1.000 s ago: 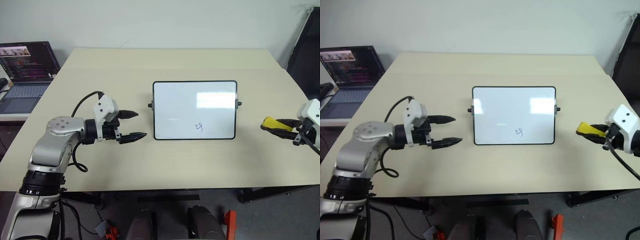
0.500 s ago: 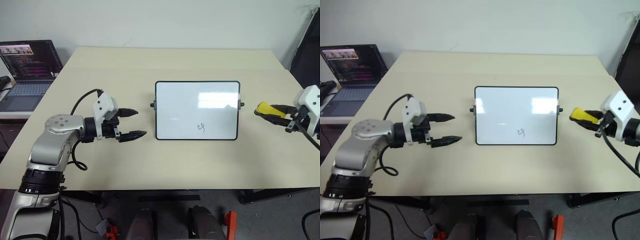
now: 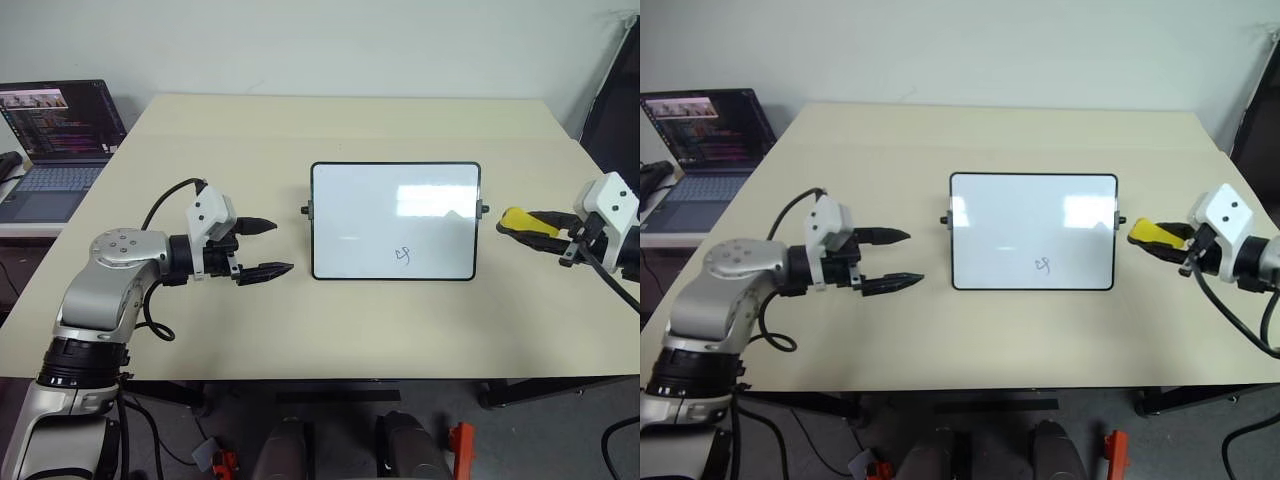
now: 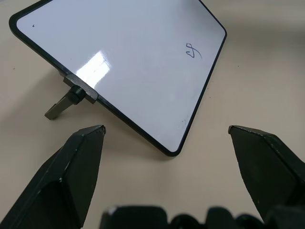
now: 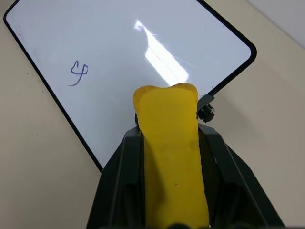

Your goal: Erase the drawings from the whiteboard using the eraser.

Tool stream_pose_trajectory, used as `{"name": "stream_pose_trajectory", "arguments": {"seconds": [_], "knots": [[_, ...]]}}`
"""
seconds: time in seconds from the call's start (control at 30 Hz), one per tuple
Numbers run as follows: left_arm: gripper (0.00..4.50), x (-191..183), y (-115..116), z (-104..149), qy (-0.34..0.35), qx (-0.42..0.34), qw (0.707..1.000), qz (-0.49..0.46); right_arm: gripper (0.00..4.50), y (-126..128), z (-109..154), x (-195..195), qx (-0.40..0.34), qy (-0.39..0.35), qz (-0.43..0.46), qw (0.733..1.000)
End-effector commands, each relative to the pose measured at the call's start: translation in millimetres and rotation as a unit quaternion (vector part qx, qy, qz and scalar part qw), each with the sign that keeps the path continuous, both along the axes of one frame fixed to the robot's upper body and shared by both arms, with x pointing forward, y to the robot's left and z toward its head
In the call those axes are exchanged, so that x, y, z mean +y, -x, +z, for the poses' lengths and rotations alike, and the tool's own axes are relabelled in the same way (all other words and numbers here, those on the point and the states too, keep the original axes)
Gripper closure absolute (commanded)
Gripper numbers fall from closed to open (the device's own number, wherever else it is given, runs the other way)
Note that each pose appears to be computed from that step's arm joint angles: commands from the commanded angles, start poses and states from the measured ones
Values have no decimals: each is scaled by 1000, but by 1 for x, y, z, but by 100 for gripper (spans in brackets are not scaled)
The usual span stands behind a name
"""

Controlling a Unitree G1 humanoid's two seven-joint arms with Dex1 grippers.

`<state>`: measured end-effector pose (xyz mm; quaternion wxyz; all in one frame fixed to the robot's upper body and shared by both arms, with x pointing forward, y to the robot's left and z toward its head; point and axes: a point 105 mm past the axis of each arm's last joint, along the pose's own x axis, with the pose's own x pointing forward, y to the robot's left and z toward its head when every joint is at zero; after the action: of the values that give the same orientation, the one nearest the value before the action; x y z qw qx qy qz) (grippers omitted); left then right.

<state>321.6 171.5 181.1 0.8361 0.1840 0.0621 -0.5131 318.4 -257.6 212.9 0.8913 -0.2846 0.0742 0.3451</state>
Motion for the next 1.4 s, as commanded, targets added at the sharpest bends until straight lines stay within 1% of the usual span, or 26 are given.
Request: {"name": "stream_pose_trajectory", "arguments": {"seconds": [0.03,0.17,0.27,0.33,0.43,0.5,0.57,0.67,0.77,0.83,0.97,1.03,1.1,1.17,1.23,1.3,1.4], "knots": [[0,-3,0,12,-7,-29,1000,-8,341,-3,16,18,-38,-9,29,999],[0,-12,1,13,0,-32,999,-20,341,-22,15,69,-76,-41,83,993],[0,-19,4,2,-5,-19,999,-32,341,-33,-3,120,-95,-53,122,987],[0,-22,4,-2,-8,-17,999,-35,341,-40,-10,137,-106,-62,123,985],[0,-24,6,-1,-4,-14,999,-41,341,-49,-22,137,-116,-42,107,987],[0,-23,9,-4,-14,-9,999,-46,341,-55,-36,136,-115,-14,99,988],[0,-21,9,-5,-17,-8,999,-45,341,-59,-45,136,-115,-2,94,989],[0,-23,9,-4,-15,-9,999,-45,341,-66,-55,128,-113,2,76,991],[0,-22,10,-4,-15,-8,999,-46,341,-68,-74,118,-101,42,70,992],[0,-21,10,-5,-15,-6,999,-45,341,-66,-90,115,-85,65,75,991],[0,-20,9,-6,-16,-5,999,-43,341,-54,-122,123,-37,59,101,992],[0,-20,8,-6,-15,-6,999,-43,341,-38,-145,129,7,66,132,989],[0,-20,8,-5,-14,-7,999,-42,341,-25,-160,132,40,70,153,985],[0,-19,7,-5,-14,-7,999,-41,341,-23,-161,134,44,65,154,985],[0,-18,6,-5,-15,-8,999,-39,341,-36,-146,128,14,59,127,990],[0,-19,6,-5,-17,-9,999,-39,341,-56,-126,117,-29,63,85,994],[0,-21,4,-4,-16,-11,999,-41,341,-81,-100,98,-84,76,21,993]]}}
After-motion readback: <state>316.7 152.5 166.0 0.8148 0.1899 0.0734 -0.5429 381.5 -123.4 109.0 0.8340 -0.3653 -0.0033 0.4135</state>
